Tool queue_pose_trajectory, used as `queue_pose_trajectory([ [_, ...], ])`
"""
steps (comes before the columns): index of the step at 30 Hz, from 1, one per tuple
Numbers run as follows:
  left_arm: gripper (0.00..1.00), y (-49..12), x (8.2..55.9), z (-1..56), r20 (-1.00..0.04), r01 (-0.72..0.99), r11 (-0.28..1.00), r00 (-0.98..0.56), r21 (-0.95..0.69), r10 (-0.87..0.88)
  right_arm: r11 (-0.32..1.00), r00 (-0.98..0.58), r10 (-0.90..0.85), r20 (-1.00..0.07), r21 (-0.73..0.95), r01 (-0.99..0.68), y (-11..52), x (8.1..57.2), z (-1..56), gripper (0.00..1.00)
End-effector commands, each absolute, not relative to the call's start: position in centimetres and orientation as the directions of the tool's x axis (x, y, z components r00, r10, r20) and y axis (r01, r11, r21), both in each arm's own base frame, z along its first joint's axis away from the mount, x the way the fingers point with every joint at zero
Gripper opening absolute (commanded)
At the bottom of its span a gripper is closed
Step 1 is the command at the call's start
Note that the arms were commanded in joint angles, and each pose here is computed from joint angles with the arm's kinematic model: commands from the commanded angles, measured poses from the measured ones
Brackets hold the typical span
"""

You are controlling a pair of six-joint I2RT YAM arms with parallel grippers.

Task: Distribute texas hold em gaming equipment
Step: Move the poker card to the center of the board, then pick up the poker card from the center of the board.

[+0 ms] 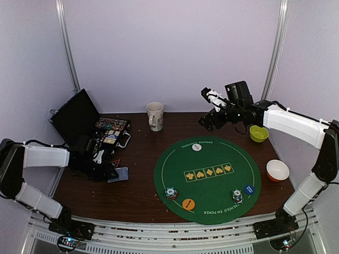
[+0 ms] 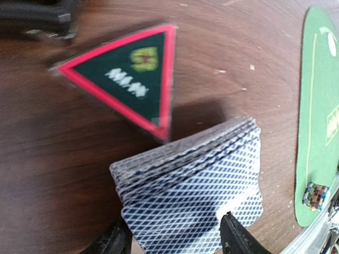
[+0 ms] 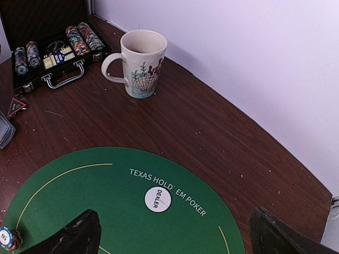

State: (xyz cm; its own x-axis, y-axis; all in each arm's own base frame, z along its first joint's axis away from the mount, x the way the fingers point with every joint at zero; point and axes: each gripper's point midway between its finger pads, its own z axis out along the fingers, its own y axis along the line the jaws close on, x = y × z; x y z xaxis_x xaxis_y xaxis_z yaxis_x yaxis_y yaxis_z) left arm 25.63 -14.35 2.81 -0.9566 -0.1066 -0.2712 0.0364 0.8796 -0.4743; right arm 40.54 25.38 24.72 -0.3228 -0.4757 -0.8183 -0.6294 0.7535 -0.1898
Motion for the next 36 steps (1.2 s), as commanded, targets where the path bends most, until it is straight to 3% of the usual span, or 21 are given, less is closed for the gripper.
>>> queue_pose_trajectory([
  [1,0.59,-17.0,25.8,3.1,-0.276,0.078,0.849,-0.958,-0.523,-0.082,0.757,-0.32,-0.462,-0.827,-0.179,-0.629,25.4,40.7,25.7,1.0],
  [10,0.65,-19.8,26.4,4.3,-0.299,0.131,0.825,-0.953,-0.55,-0.048,0.754,-0.33,-0.462,-0.823,-0.169,-0.635,25.5,40.5,25.6,1.0],
  [14,0.73,-18.7,28.0,6.6,-0.374,0.191,0.876,-0.927,-0.444,0.013,0.75,-0.324,-0.469,-0.822,-0.177,-0.637,25.4,40.4,25.7,1.0],
  [17,0.77,-16.6,28.9,7.9,-0.354,0.166,0.942,-0.934,-0.291,0.055,0.748,-0.323,-0.47,-0.822,-0.176,-0.64,25.5,40.3,25.7,1.0],
  [20,0.82,-17.1,30.7,11.2,-0.417,0.258,0.935,-0.898,-0.241,0.14,0.745,-0.324,-0.471,-0.82,-0.174,-0.644,25.5,40.3,25.7,1.0],
  [22,0.87,-18.9,31.4,14.0,-0.499,0.416,0.881,-0.826,-0.226,0.262,0.746,-0.324,-0.474,-0.819,-0.177,-0.642,25.4,40.2,25.9,1.0],
  [23,0.96,-19.7,31.5,15.1,-0.533,0.503,0.84,-0.776,-0.201,0.337,0.746,-0.324,-0.475,-0.818,-0.18,-0.641,25.4,40.2,25.8,1.0],
  [25,0.98,-20.9,30.8,15.9,-0.57,0.685,0.719,-0.64,-0.118,0.516,0.75,-0.323,-0.476,-0.818,-0.185,-0.635,25.2,40.2,25.8,1.0],
  [29,0.98,-20.4,29.5,13.4,-0.482,0.823,0.567,-0.482,0.037,0.732,0.752,-0.321,-0.474,-0.82,-0.187,-0.633,25.0,40.0,26.2,1.0],
  [36,0.98,-19.7,27.9,9.8,-0.351,0.912,0.401,-0.349,0.086,0.869,0.754,-0.325,-0.467,-0.822,-0.179,-0.632,24.9,39.7,26.3,1.0],
])
